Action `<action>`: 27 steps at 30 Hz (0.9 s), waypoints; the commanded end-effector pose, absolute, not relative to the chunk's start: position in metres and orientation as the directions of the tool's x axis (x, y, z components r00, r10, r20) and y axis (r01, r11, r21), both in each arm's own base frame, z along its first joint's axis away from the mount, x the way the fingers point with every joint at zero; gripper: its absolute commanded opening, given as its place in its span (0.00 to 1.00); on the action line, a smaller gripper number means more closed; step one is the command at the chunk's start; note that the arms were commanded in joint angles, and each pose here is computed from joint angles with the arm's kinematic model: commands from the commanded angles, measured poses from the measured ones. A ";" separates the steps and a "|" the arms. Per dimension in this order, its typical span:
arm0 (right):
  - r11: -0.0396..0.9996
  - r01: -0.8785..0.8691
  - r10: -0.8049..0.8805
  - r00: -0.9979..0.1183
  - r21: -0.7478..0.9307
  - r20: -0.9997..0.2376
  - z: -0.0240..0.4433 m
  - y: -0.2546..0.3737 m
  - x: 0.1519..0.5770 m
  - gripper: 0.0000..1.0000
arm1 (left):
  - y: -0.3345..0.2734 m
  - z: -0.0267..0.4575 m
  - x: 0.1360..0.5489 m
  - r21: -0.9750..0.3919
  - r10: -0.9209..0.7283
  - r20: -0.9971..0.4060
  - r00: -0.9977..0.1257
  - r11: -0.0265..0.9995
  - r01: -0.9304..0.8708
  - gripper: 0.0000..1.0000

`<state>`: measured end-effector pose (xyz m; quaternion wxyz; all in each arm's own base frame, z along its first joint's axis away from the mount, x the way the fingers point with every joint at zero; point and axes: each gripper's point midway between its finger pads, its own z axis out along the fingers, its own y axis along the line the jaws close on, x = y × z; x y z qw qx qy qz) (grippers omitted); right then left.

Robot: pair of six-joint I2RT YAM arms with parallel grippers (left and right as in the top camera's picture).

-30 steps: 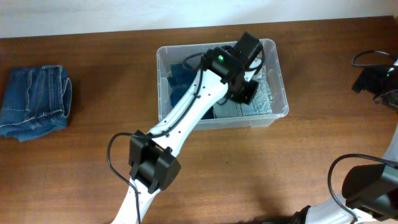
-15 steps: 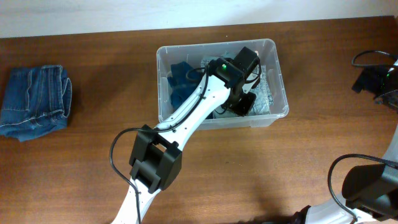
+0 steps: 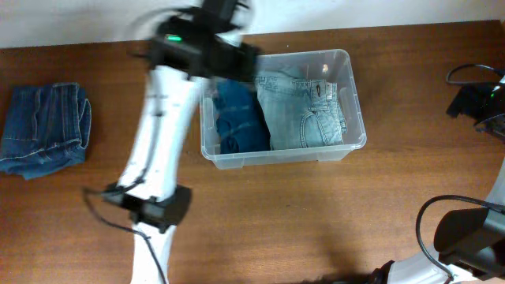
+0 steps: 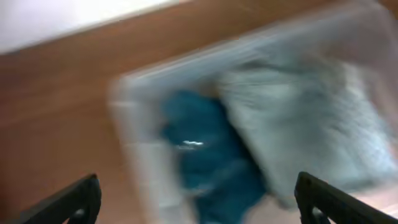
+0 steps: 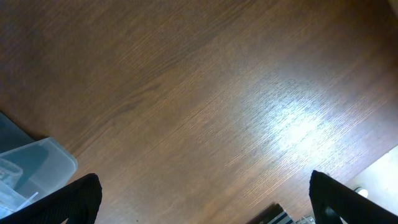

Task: Pack container

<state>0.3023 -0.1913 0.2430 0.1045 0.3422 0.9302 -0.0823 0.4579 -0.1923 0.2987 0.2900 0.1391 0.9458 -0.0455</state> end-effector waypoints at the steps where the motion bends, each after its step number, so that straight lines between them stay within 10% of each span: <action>1: 0.741 0.666 0.630 -0.734 -0.087 -0.253 0.243 -0.194 0.301 0.99 | -0.054 0.331 0.480 0.178 0.076 -0.623 -0.778 0.983 -0.047 0.99; 5: 0.741 0.666 0.630 -0.734 -0.087 -0.253 0.243 -0.194 0.301 0.98 | 0.040 0.315 0.489 0.191 -0.093 -0.602 -0.793 0.948 -0.256 0.89; 8: 0.741 0.666 0.630 -0.734 -0.087 -0.253 0.243 -0.194 0.301 0.98 | 0.101 0.297 0.486 0.175 -0.221 -0.571 -0.791 0.908 -0.380 0.24; 10: 0.741 0.666 0.630 -0.734 -0.087 -0.253 0.243 -0.194 0.301 0.99 | 0.147 0.282 0.481 0.170 -0.311 -0.552 -0.774 0.866 -0.470 0.01; 27: 0.741 0.666 0.630 -0.734 -0.087 -0.253 0.243 -0.194 0.301 0.98 | 0.307 0.099 0.445 0.137 -0.638 -0.249 -0.729 0.722 -0.678 0.01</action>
